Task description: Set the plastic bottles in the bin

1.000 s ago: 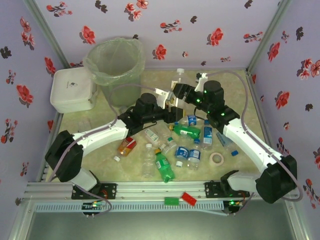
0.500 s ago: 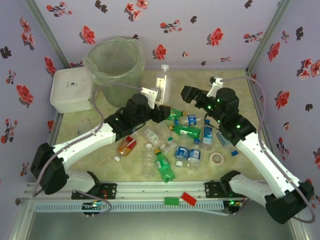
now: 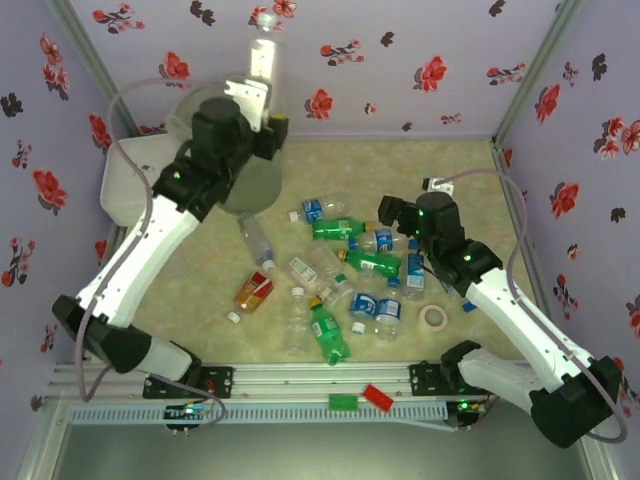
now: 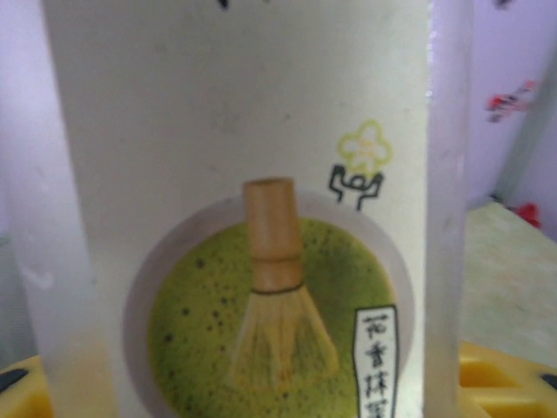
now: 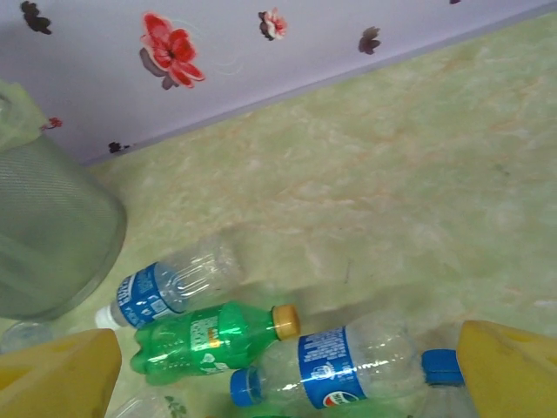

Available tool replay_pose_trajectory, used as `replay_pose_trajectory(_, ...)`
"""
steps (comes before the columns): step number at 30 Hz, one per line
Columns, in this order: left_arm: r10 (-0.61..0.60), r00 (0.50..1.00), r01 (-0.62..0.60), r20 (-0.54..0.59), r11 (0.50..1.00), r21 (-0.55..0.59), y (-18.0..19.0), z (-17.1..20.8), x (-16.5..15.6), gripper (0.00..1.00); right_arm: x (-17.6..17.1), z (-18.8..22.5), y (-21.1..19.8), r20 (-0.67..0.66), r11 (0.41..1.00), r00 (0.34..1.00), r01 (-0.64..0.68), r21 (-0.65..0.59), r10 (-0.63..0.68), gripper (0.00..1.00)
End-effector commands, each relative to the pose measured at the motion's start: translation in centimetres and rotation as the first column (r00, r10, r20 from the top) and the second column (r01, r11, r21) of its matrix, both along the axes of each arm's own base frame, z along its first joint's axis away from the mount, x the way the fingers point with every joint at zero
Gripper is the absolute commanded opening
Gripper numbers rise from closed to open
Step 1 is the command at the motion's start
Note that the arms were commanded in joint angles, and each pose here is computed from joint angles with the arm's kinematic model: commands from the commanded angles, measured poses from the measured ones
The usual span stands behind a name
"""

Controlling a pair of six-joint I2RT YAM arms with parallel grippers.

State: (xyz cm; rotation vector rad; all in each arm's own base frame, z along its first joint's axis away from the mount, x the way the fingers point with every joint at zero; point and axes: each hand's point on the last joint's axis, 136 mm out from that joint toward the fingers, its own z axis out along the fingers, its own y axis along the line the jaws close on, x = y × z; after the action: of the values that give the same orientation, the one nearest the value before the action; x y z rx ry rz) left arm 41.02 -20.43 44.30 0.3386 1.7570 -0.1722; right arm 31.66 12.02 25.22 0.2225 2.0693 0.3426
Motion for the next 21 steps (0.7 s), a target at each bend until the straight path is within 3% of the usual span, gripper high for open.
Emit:
replay_pose_trajectory(1, 0.098, 0.994, -0.089, -0.052, 0.986, 0.144, 3.4, -1.8, 3.3, 0.47, -0.1, -0.4, -1.2, 0.002, 0.997, 0.999, 0.046, -0.067, -0.046, 1.0)
replay_pose_trajectory(6, 0.201, 0.972, -0.175, -0.125, 0.966, 0.191, 6.8, -4.1, 8.2, 0.46, -0.2, -0.8, -1.6, 0.006, 0.995, 0.999, 0.05, -0.087, -0.05, 1.0)
replay_pose_trajectory(11, 0.292, 0.921, -0.236, -0.257, 0.944, 0.229, 9.8, -8.8, 12.0, 0.46, -0.5, -1.1, -1.6, -0.001, 0.995, 0.999, 0.043, -0.091, -0.043, 1.0)
replay_pose_trajectory(16, 0.319, 0.888, -0.24, -0.33, 0.936, 0.258, 10.5, -12.1, 13.6, 0.47, -0.6, -1.7, -1.7, -0.013, 0.994, 0.999, 0.043, -0.099, -0.045, 1.0)
replay_pose_trajectory(21, 0.335, 0.872, -0.25, -0.357, 0.932, 0.263, 11.0, -13.5, 14.1, 0.55, -0.7, -2.6, -1.8, -0.022, 0.993, 0.998, 0.049, -0.107, -0.052, 1.0)
